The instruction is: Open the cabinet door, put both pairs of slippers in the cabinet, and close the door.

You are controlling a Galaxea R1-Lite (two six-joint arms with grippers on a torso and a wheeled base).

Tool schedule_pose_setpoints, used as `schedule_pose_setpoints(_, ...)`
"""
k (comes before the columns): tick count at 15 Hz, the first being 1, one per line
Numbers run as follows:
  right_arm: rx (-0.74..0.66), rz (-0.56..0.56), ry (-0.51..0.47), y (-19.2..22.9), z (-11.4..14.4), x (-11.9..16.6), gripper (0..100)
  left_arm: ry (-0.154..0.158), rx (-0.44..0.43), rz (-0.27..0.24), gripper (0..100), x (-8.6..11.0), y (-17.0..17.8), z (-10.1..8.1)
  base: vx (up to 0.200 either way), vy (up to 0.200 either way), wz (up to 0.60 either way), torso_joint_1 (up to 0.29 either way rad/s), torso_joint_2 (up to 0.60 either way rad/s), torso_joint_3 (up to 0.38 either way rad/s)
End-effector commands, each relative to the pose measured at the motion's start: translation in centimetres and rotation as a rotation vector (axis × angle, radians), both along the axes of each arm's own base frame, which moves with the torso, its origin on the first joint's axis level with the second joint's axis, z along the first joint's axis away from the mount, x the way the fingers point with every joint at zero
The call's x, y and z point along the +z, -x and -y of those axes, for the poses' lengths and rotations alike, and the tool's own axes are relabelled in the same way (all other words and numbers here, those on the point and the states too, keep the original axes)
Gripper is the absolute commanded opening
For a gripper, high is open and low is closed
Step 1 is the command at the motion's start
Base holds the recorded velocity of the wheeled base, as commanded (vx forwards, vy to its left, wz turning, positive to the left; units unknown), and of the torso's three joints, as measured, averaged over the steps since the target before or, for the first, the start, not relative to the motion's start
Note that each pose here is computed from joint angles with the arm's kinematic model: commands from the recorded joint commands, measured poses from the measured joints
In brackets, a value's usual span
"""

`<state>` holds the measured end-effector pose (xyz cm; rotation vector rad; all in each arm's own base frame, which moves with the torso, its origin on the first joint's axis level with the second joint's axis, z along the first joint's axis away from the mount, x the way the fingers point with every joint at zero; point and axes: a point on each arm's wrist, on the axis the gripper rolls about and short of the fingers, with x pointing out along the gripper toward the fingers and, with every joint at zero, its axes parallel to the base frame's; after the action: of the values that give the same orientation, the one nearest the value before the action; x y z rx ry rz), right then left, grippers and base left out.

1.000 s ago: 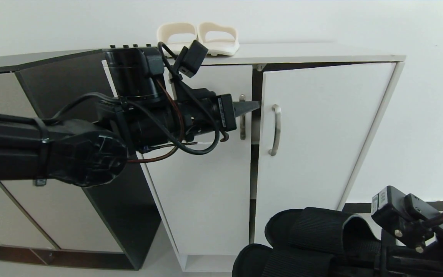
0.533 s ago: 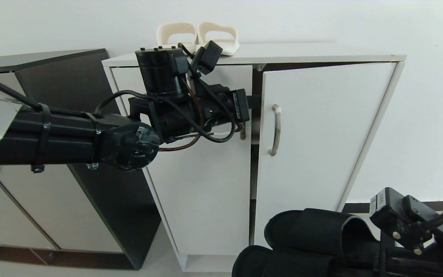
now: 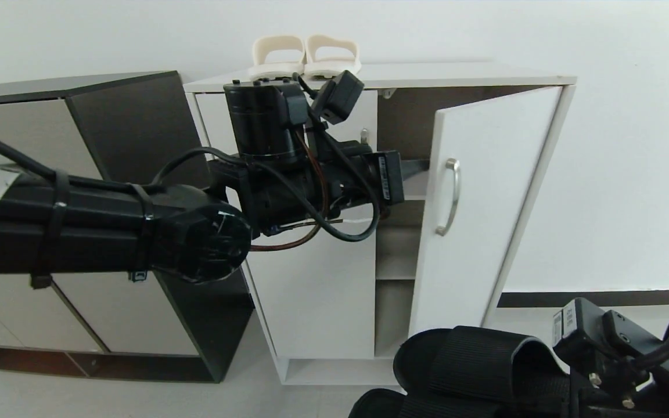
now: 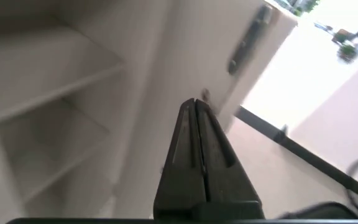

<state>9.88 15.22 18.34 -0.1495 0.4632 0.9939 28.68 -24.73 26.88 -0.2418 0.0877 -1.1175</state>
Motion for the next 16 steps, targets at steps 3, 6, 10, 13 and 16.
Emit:
schedule_pose_setpoints(3,0.007,-0.003,0.002,0.0,-0.3,-0.1,0,0.027,-0.044,0.044,0,1.4,3.1,-0.1,-0.200,0.000,0.00,-0.001,0.00,0.001)
schedule_pose_setpoints(6,-0.090,0.000,0.000,-1.5,-1.2,0.1,0,0.076,0.140,0.096,0,3.0,3.2,-4.5,-0.067,0.000,0.00,0.001,0.00,0.002)
schedule_pose_setpoints(10,-0.533,0.051,-0.098,-5.7,-2.5,2.2,0,0.042,0.461,0.101,0,3.9,11.6,-13.1,0.000,0.000,0.00,0.000,0.00,0.000)
schedule_pose_setpoints(13,-0.674,0.095,-0.112,-7.7,-1.5,3.2,0,-0.163,0.884,0.129,0,1.2,19.7,-21.0,0.000,0.000,0.00,0.000,0.00,0.000)
schedule_pose_setpoints(16,-0.734,0.104,-0.062,-8.4,-1.9,2.2,0,-0.200,1.120,0.103,0,-3.6,25.1,-24.4,0.000,0.000,0.00,0.000,0.00,0.000)
